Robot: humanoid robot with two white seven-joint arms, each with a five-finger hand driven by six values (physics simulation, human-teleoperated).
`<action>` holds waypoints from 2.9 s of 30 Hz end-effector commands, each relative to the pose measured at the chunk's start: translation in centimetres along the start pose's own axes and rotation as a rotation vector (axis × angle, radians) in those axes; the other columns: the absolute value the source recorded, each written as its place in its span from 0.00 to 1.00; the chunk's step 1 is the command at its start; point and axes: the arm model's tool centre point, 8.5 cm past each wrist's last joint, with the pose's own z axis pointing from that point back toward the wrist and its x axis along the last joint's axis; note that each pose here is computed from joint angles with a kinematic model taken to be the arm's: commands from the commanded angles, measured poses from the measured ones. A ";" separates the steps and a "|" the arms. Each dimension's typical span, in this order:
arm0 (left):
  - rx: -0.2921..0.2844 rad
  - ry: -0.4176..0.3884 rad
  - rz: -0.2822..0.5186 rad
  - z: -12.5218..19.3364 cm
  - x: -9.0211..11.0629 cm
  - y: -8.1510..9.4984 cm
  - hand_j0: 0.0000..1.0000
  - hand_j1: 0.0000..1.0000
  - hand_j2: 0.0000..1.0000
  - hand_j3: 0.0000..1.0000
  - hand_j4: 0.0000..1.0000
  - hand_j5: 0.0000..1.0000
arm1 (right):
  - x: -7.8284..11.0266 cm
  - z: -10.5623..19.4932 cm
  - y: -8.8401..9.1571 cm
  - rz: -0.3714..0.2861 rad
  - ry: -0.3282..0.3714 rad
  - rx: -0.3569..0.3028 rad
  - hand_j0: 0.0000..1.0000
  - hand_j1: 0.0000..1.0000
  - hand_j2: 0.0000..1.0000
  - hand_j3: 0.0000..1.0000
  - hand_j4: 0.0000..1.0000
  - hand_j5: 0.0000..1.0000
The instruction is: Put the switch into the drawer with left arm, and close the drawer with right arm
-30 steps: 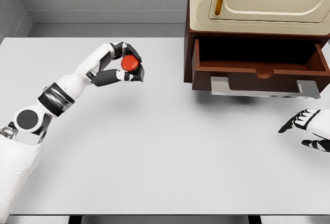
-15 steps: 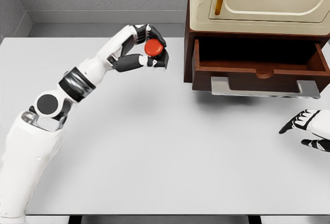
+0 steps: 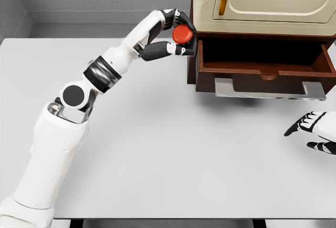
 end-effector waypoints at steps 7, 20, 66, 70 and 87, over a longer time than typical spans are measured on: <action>-0.003 -0.017 -0.022 -2.6 0.5 -2.6 0.39 0.39 0.39 0.39 0.39 0.39 | -0.1 0.1 -0.1 -0.004 0.003 -0.004 0.69 0.69 0.69 0.69 0.69 0.69; -0.086 0.049 -0.112 -4.3 -0.8 -4.2 0.39 0.39 0.39 0.39 0.39 0.39 | -0.1 0.1 -0.1 -0.003 0.003 -0.003 0.69 0.69 0.69 0.69 0.69 0.69; -0.266 0.068 -0.720 -9.4 2.7 -6.6 0.44 0.44 0.44 0.44 0.44 0.44 | -0.1 0.0 -0.1 -0.003 0.002 -0.004 0.69 0.69 0.69 0.69 0.69 0.69; -0.262 0.063 -0.757 -9.4 3.1 -6.6 0.69 0.69 0.69 0.69 0.69 0.69 | 0.0 0.0 -0.1 -0.003 0.000 -0.004 0.69 0.69 0.69 0.69 0.69 0.69; -0.256 0.039 -0.765 -9.4 3.9 -6.8 0.82 0.82 0.82 0.82 0.82 0.82 | -0.1 0.1 -0.1 -0.002 0.004 -0.002 0.69 0.69 0.69 0.69 0.69 0.69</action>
